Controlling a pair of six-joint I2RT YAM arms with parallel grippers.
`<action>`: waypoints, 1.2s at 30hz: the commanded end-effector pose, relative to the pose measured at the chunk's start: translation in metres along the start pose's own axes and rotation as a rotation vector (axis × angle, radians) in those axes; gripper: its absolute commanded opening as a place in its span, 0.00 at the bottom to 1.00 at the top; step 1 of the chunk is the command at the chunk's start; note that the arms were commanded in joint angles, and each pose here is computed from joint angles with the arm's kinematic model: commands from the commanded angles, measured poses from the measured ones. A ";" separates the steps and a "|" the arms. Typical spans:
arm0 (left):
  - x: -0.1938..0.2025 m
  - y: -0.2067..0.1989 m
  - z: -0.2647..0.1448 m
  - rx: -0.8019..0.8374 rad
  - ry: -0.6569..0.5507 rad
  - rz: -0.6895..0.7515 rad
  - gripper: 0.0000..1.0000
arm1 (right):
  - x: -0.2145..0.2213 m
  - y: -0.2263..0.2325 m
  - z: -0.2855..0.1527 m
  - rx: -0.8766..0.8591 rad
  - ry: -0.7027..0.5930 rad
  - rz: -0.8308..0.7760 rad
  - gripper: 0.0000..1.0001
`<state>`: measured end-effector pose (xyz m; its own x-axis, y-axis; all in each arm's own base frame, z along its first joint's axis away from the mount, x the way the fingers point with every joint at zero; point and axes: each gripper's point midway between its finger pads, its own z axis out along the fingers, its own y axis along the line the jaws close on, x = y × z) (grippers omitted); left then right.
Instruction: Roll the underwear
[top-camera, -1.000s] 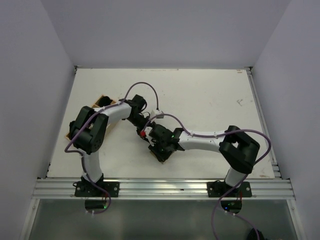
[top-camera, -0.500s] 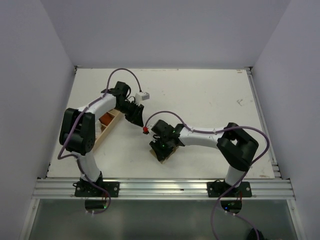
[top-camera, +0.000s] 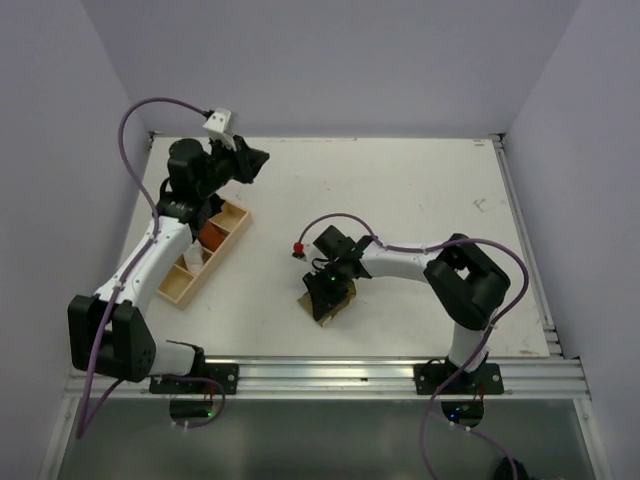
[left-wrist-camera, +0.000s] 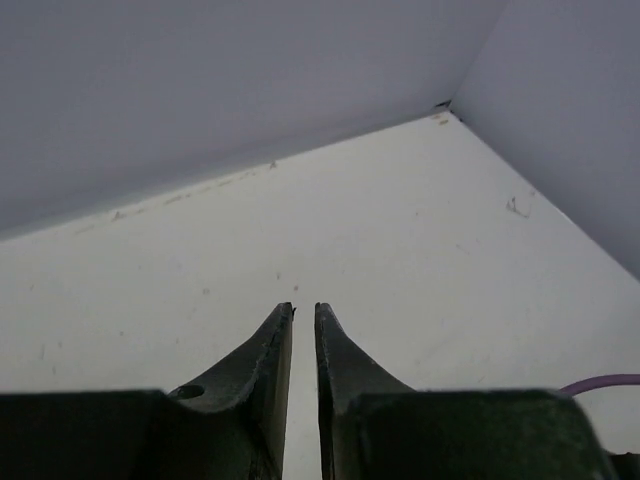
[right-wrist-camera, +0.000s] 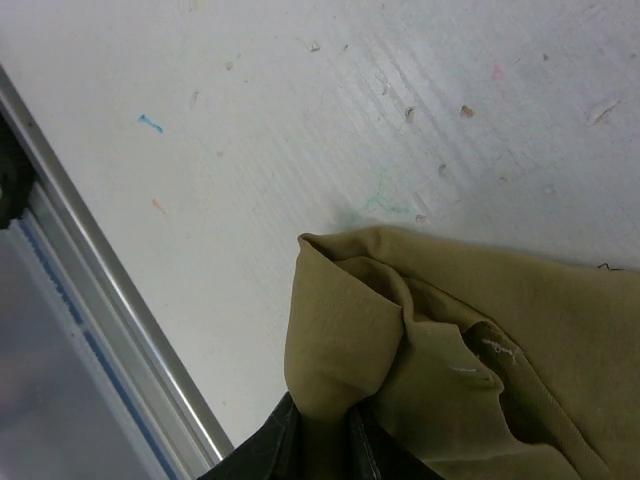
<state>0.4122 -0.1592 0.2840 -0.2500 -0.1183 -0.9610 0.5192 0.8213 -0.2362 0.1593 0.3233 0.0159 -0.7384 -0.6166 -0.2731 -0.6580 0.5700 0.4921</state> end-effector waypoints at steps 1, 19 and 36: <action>-0.029 -0.009 0.033 0.149 -0.076 -0.077 0.18 | 0.020 -0.019 0.017 -0.044 0.070 0.030 0.12; 0.157 -0.027 -0.016 0.309 0.631 0.009 0.00 | 0.009 -0.036 0.016 -0.412 0.025 0.262 0.14; 0.271 -0.130 -0.065 0.824 0.777 0.408 0.33 | 0.003 -0.044 0.014 -0.520 0.078 0.395 0.14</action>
<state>0.2212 -0.2489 0.0574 -0.3358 0.6766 -0.6554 0.9406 0.2034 -0.2719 0.1741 0.3159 0.0164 -0.8689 -0.4931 0.0436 -0.1307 0.3135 0.9406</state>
